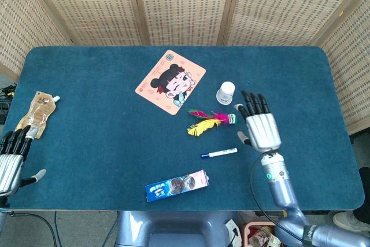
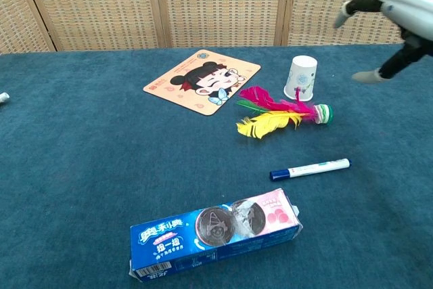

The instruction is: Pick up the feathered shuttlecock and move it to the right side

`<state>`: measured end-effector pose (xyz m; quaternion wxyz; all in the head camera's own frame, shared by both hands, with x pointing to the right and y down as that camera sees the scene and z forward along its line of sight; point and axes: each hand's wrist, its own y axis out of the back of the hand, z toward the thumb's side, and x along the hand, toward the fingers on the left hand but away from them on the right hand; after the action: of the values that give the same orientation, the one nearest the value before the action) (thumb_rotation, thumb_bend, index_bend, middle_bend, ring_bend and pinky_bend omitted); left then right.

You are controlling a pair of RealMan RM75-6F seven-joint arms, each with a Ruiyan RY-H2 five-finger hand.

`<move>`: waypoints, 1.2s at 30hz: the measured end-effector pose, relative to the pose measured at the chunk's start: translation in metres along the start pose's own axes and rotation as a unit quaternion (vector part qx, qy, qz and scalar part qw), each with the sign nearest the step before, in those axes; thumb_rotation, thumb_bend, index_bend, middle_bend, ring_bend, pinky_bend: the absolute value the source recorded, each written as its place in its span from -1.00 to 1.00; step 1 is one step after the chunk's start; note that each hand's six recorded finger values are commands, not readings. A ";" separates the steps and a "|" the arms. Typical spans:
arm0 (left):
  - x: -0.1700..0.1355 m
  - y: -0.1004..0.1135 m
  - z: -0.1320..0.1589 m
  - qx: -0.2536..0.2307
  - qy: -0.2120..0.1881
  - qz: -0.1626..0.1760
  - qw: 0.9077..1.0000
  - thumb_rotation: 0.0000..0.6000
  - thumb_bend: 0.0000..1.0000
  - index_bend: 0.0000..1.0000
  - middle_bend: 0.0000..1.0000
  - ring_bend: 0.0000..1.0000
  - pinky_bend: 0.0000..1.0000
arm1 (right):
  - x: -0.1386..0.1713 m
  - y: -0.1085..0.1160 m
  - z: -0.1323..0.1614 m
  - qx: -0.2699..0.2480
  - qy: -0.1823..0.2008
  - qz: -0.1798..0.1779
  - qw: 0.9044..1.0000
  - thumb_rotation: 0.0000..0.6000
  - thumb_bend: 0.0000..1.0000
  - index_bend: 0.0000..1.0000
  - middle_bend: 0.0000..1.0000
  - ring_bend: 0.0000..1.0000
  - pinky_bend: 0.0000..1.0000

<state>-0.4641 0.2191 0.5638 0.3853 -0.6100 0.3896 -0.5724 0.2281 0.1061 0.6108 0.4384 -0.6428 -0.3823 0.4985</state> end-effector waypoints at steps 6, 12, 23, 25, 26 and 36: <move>0.001 -0.001 -0.002 -0.005 0.003 -0.003 1.000 1.00 -0.69 -1.00 -1.00 -1.00 -1.00 | -0.024 -0.021 0.048 -0.015 0.017 0.037 0.999 1.00 -0.50 -0.37 -1.00 -1.00 -1.00; 0.002 -0.003 -0.003 -0.008 0.002 -0.009 1.000 1.00 -0.69 -1.00 -1.00 -1.00 -1.00 | -0.036 -0.041 0.066 -0.013 0.015 0.058 0.998 1.00 -0.45 -0.36 -1.00 -1.00 -1.00; 0.004 -0.005 -0.004 -0.008 0.003 -0.014 1.000 1.00 -0.69 -1.00 -1.00 -1.00 -1.00 | -0.068 -0.067 0.091 0.005 0.014 0.087 0.996 1.00 -0.39 -0.36 -1.00 -1.00 -1.00; 0.004 -0.006 -0.004 -0.007 0.003 -0.015 1.000 1.00 -0.69 -1.00 -1.00 -1.00 -1.00 | -0.071 -0.070 0.094 0.007 0.014 0.089 0.996 1.00 -0.39 -0.36 -1.00 -1.00 -0.99; 0.004 -0.007 -0.004 -0.007 0.003 -0.016 1.000 1.00 -0.69 -1.00 -1.00 -1.00 -1.00 | -0.073 -0.071 0.094 0.008 0.013 0.091 0.996 1.00 -0.39 -0.36 -1.00 -1.00 -0.99; 0.007 -0.008 -0.009 -0.007 0.010 -0.018 1.000 1.00 -0.69 -1.00 -1.00 -1.00 -1.00 | -0.084 -0.084 0.100 0.011 0.009 0.108 0.994 1.00 -0.39 -0.36 -1.00 -1.00 -0.99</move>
<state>-0.4723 0.2160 0.5739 0.3670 -0.6137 0.3861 -0.5827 0.1080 0.0730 0.7037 0.3924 -0.6797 -0.3012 0.5416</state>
